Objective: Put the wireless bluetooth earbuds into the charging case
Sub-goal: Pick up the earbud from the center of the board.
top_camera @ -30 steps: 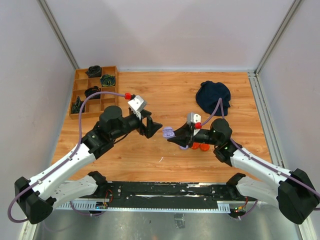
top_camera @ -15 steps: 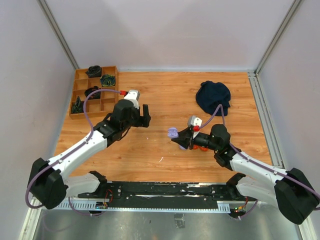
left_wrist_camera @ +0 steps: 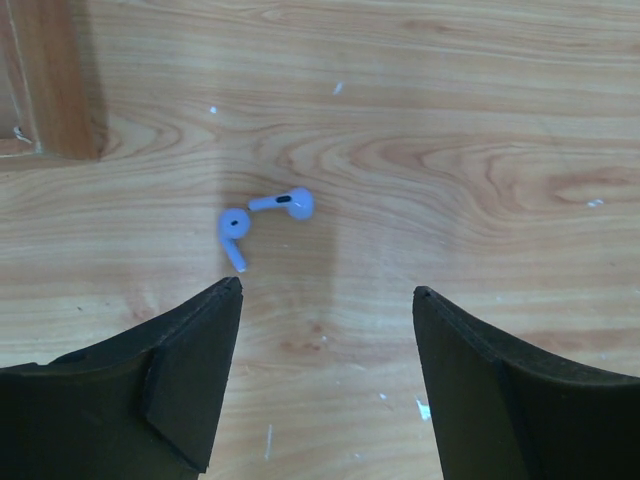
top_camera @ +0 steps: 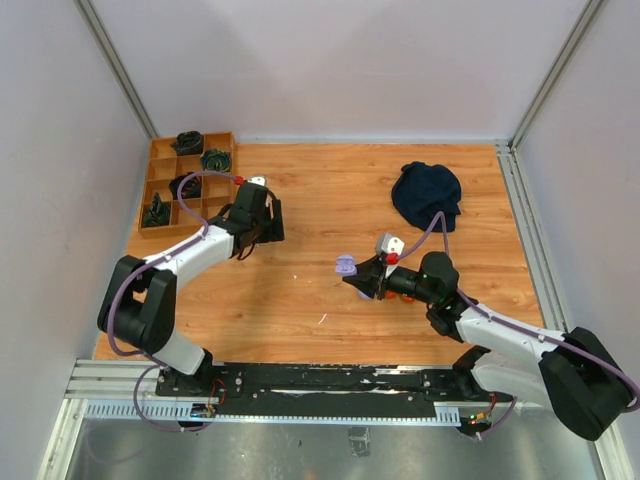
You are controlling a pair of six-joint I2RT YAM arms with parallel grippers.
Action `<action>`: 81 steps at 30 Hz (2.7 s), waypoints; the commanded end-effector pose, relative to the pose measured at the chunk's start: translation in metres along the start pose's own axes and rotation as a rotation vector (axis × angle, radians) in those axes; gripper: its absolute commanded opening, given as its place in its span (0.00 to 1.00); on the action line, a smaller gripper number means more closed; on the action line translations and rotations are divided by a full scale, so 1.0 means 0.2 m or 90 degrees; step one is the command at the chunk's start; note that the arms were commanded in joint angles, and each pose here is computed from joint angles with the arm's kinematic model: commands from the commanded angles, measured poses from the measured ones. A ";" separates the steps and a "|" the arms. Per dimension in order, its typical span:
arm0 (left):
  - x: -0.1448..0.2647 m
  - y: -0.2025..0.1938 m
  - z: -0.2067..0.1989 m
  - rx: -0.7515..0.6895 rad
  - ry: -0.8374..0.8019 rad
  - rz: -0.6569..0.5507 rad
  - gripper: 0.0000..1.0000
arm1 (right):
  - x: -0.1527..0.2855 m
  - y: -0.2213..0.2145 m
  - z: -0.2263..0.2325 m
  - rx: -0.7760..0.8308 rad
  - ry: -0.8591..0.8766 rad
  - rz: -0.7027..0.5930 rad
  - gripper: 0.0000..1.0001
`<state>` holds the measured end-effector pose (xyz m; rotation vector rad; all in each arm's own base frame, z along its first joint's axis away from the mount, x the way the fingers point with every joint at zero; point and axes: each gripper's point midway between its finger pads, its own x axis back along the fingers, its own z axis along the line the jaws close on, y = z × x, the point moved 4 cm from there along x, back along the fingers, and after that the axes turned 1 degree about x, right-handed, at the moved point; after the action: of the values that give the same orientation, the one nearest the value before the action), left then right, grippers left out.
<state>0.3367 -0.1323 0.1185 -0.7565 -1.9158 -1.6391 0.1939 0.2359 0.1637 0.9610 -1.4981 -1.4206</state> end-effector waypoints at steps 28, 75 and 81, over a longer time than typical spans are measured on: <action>-0.34 -0.07 0.05 -0.055 0.022 0.155 0.58 | -0.01 -0.01 -0.04 -0.003 -0.019 -0.013 0.12; -0.42 -0.09 0.12 -0.070 0.122 0.224 0.24 | 0.00 0.01 -0.04 -0.002 -0.018 -0.020 0.12; -0.36 -0.10 0.09 -0.066 0.097 0.205 0.23 | 0.00 0.01 -0.04 -0.004 -0.018 -0.021 0.12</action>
<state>0.3882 -0.1245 0.0560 -0.8719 -1.5437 -1.5539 0.1968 0.2378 0.1582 0.9428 -1.4878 -1.4362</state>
